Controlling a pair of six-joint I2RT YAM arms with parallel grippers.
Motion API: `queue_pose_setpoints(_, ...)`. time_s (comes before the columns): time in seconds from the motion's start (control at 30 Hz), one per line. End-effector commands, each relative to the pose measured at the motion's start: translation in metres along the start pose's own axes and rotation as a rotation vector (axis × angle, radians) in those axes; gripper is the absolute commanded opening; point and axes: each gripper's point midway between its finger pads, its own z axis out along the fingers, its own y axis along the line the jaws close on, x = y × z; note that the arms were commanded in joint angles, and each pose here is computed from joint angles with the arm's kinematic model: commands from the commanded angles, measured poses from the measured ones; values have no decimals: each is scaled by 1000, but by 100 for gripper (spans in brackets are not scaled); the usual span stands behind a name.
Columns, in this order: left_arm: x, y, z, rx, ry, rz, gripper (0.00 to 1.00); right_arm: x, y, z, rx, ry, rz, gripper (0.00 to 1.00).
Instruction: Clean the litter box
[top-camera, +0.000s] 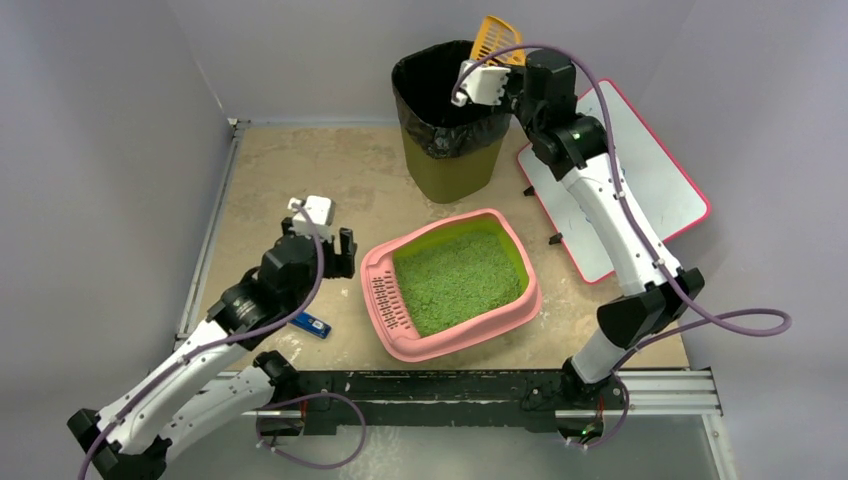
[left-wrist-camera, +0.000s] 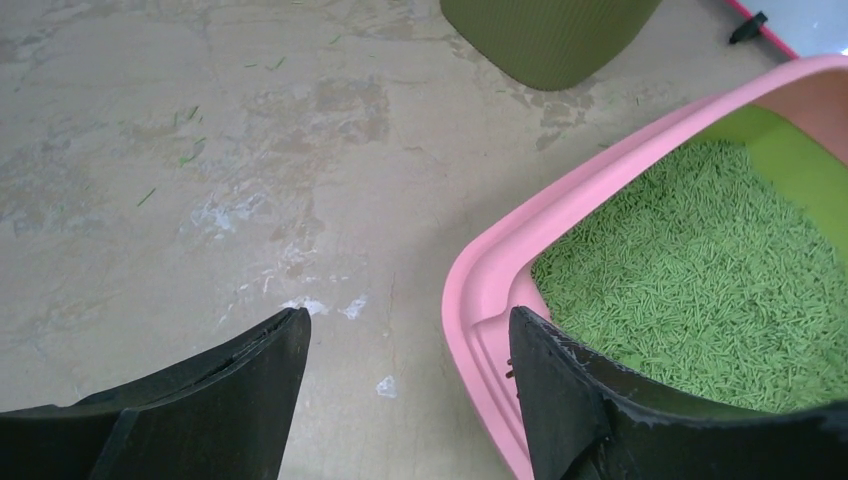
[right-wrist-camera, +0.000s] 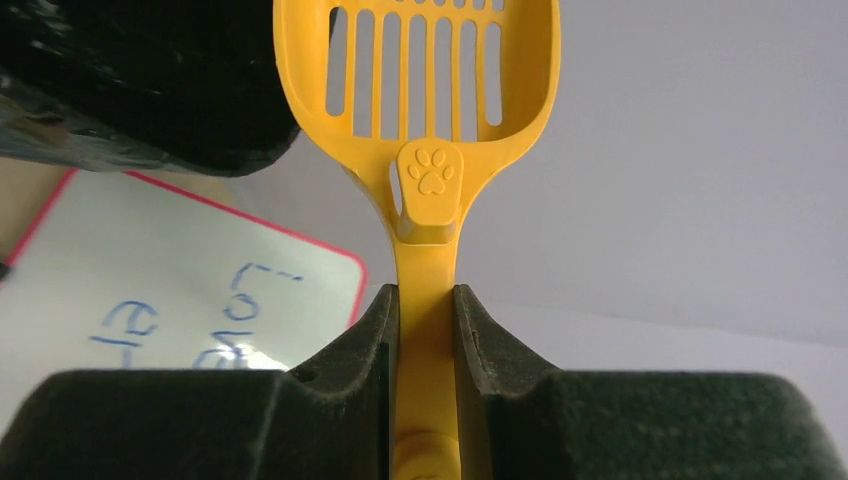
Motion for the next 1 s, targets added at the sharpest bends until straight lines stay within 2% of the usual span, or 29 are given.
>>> queue_pose_setpoints(0.0, -38, -30, 12, 116, -64, 108, 70, 8, -9, -32, 60, 17, 386, 0)
queue_pose_setpoints(0.17, -32, -65, 32, 266, -25, 207, 67, 7, -12, -66, 86, -41, 649, 0)
queue_pose_setpoints(0.33, -22, -84, 58, 312, -9, 231, 66, 5, 4, -97, 78, -114, 881, 0)
queue_pose_setpoints(0.5, -10, -98, 75, 338, 42, 201, 65, 9, 21, -133, 114, -175, 1251, 0)
queue_pose_setpoints(0.57, -6, -99, 80, 327, 50, 170, 65, 6, 36, -145, 67, -191, 1381, 0)
queue_pose_setpoints(0.73, 9, -84, 90, 206, 124, 101, 67, 3, 84, -165, -64, -118, 1657, 0)
queue_pose_setpoints(0.9, 21, -63, 85, 94, 142, 27, 69, -18, 141, -172, -283, -70, 1797, 0)
queue_pose_setpoints(0.97, 20, -55, 78, 65, 135, 14, 69, -23, 168, -172, -362, 7, 1861, 0)
